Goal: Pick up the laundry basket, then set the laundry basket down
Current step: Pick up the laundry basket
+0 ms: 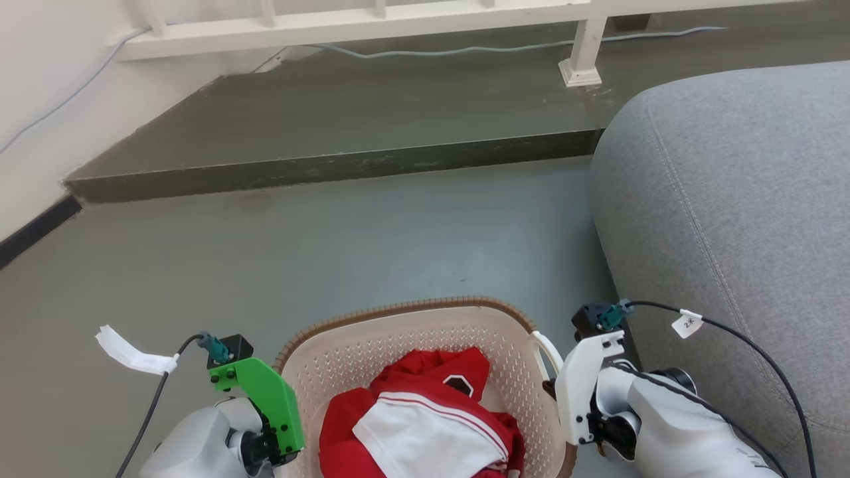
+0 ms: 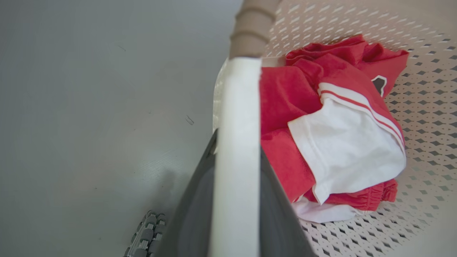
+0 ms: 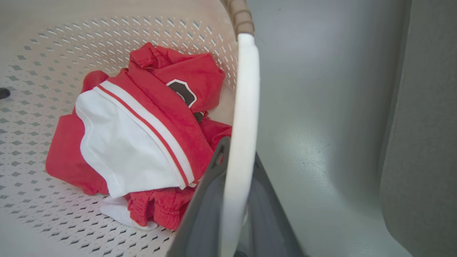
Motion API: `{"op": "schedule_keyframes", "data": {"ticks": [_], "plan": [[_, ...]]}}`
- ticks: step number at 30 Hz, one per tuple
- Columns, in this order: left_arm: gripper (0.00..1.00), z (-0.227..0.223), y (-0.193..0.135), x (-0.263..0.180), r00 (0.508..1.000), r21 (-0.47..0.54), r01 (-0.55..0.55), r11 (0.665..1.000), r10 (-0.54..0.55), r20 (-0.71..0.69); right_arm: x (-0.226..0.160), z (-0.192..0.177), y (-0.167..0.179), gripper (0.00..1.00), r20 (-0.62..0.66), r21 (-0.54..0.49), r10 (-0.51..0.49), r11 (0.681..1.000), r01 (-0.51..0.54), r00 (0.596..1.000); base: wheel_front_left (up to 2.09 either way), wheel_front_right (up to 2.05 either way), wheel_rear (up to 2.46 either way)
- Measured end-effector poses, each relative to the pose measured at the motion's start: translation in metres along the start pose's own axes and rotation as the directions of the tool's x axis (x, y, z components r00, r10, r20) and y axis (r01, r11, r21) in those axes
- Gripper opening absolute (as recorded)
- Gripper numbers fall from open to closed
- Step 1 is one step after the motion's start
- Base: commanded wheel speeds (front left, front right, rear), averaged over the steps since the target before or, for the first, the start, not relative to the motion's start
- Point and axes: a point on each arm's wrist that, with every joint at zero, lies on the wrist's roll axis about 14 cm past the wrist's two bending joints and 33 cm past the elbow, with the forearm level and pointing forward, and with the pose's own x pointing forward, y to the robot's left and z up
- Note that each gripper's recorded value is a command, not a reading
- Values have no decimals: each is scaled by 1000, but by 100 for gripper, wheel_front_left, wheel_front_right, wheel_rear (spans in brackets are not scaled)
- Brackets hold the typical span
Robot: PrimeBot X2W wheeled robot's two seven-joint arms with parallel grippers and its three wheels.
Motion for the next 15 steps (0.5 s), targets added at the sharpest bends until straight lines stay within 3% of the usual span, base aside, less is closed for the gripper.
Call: {"op": "schedule_keyframes", "data": {"ticks": [15], "plan": [[0,0,-2,-2,1000,5,-2,1000,2,0,-4,-4,2,0,-5,5,3,1000,-3,1000,0,0,0]]}}
